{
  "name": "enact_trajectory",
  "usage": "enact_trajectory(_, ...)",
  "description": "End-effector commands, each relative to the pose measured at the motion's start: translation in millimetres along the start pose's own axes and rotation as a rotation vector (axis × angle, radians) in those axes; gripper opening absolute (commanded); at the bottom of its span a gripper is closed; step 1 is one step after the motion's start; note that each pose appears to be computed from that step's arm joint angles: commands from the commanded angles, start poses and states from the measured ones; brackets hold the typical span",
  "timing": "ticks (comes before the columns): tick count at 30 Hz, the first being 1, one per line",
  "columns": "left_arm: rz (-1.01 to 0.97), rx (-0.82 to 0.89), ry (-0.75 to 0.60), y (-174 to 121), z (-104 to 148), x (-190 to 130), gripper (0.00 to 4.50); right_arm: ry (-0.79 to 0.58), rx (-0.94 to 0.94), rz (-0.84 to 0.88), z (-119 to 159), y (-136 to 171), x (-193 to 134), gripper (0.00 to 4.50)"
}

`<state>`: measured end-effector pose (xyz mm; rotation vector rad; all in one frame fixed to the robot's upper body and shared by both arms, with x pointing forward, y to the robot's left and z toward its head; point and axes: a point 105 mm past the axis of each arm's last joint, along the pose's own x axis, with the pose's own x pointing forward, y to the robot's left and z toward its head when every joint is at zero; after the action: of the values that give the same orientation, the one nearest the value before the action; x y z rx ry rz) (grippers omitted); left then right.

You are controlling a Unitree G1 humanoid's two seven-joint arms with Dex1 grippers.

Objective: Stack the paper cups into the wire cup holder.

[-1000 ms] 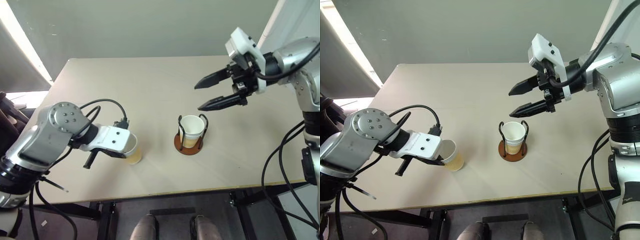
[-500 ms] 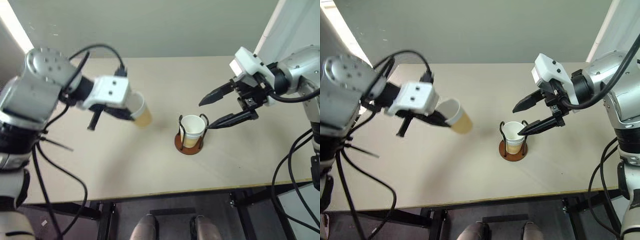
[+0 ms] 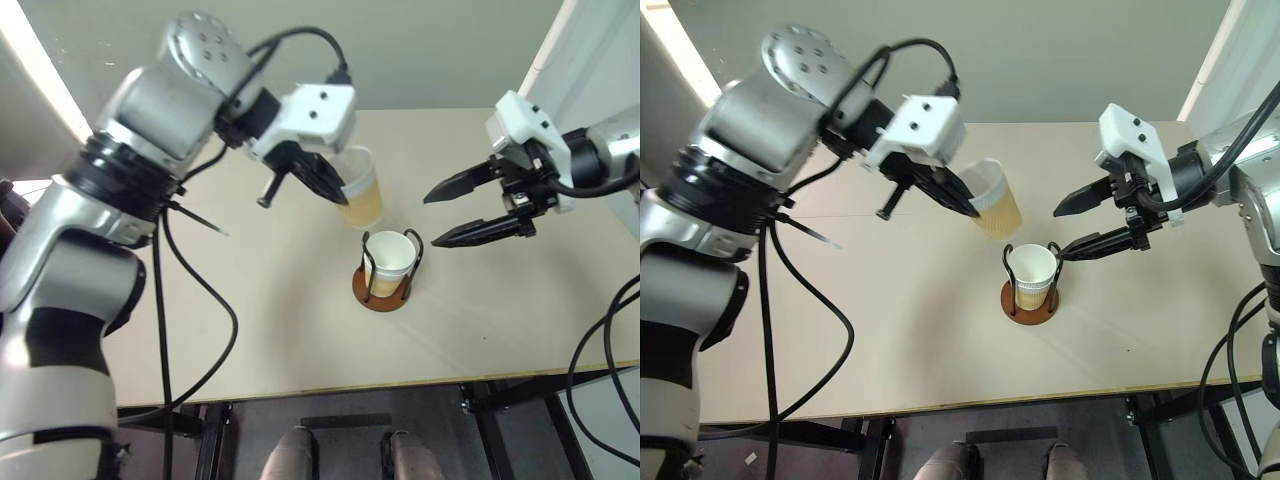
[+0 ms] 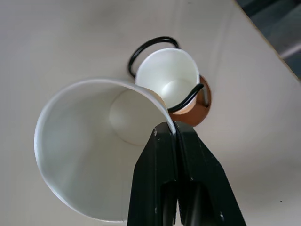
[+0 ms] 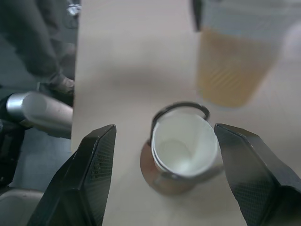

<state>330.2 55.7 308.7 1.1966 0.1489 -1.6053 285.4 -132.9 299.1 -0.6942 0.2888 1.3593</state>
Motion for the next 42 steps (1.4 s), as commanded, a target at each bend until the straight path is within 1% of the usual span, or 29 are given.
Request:
enact_trajectory(1, -0.028, 0.098, -0.004, 6, 18, -2, 0.02, 0.003, -0.005, -0.071, 1, 4, -15, 3.46)
enact_trajectory(6, -0.048, 0.152, -0.01, 16, 27, 9, 0.02, 0.027, 0.025, -0.152, -8, 1, -28, 3.46)
enact_trajectory(12, -0.044, 0.211, -0.027, 27, 42, 12, 0.02, 0.04, 0.043, -0.187, -12, 3, -34, 3.46)
enact_trajectory(20, -0.099, 0.237, -0.053, 21, 50, 26, 0.02, 0.057, 0.064, -0.233, -19, 2, -41, 3.46)
enact_trajectory(28, -0.156, 0.235, -0.059, 10, 46, 38, 0.02, 0.052, 0.074, -0.284, -18, 1, -49, 3.46)
enact_trajectory(42, -0.181, 0.234, -0.029, 5, 35, 46, 0.02, 0.048, 0.08, -0.303, -18, 1, -51, 3.46)
